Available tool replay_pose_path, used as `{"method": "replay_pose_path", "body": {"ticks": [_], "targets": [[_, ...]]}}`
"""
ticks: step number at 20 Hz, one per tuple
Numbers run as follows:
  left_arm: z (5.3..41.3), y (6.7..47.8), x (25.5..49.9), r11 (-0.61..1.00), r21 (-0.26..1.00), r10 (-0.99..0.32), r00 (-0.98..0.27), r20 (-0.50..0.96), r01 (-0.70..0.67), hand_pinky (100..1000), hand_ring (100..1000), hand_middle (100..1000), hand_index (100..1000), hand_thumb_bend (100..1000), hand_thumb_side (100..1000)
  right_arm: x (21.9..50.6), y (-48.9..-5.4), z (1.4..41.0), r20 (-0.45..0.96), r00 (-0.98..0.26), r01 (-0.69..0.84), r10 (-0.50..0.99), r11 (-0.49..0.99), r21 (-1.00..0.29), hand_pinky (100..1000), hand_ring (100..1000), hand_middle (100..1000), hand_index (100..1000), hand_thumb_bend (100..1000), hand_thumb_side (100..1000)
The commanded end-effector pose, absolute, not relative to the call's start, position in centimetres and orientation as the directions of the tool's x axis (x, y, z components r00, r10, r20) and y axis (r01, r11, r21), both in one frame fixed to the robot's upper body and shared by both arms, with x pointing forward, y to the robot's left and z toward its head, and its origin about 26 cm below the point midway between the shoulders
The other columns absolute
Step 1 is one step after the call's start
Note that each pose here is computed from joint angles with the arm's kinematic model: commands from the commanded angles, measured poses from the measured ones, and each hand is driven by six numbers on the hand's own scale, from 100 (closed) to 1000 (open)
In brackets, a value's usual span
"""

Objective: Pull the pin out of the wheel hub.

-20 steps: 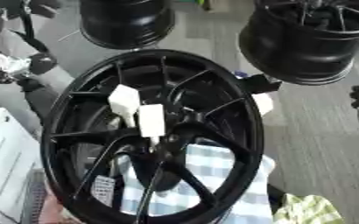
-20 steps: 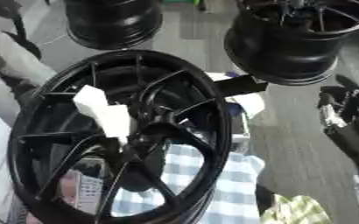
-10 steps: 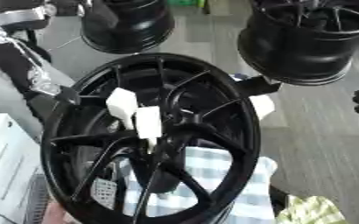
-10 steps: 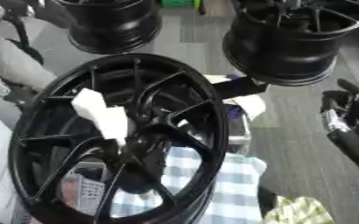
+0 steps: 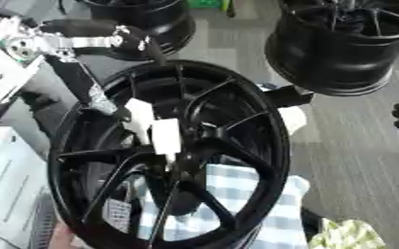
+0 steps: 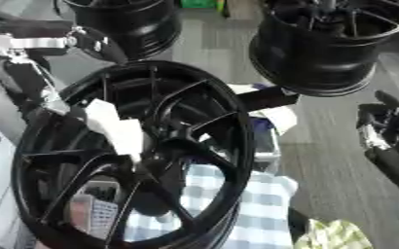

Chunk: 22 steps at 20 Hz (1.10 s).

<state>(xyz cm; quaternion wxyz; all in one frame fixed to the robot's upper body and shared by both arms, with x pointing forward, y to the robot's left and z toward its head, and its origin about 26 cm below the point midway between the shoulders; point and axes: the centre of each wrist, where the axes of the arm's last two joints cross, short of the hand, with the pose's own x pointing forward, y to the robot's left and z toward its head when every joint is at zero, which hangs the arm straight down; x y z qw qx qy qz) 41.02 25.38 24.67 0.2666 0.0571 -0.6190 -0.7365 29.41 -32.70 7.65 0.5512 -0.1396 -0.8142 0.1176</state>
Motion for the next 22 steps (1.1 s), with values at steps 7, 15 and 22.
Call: {"method": "replay_pose_path", "body": {"ticks": [7, 15, 22], "targets": [[23.8, 25.6, 42.3, -0.291, 0.898, -0.395, -0.897, 0.200, 0.329, 798, 795, 769, 853, 600, 458, 29.5, -33.1, 8.4, 0.852, -0.369, 0.095, 0.371, 0.927, -0.362, 798, 812, 745, 937, 100, 458], [22.3, 25.9, 42.1, -0.356, 0.872, -0.393, -0.900, 0.187, 0.336, 785, 769, 757, 835, 590, 421, 29.6, -33.1, 8.4, 0.852, -0.370, 0.094, 0.371, 0.927, -0.363, 798, 812, 745, 937, 100, 460], [21.6, 26.6, 41.8, -0.389, 0.858, -0.403, -0.899, 0.170, 0.337, 775, 751, 738, 818, 531, 309, 29.6, -33.1, 8.4, 0.852, -0.370, 0.095, 0.371, 0.927, -0.363, 799, 812, 745, 937, 100, 460]]}}
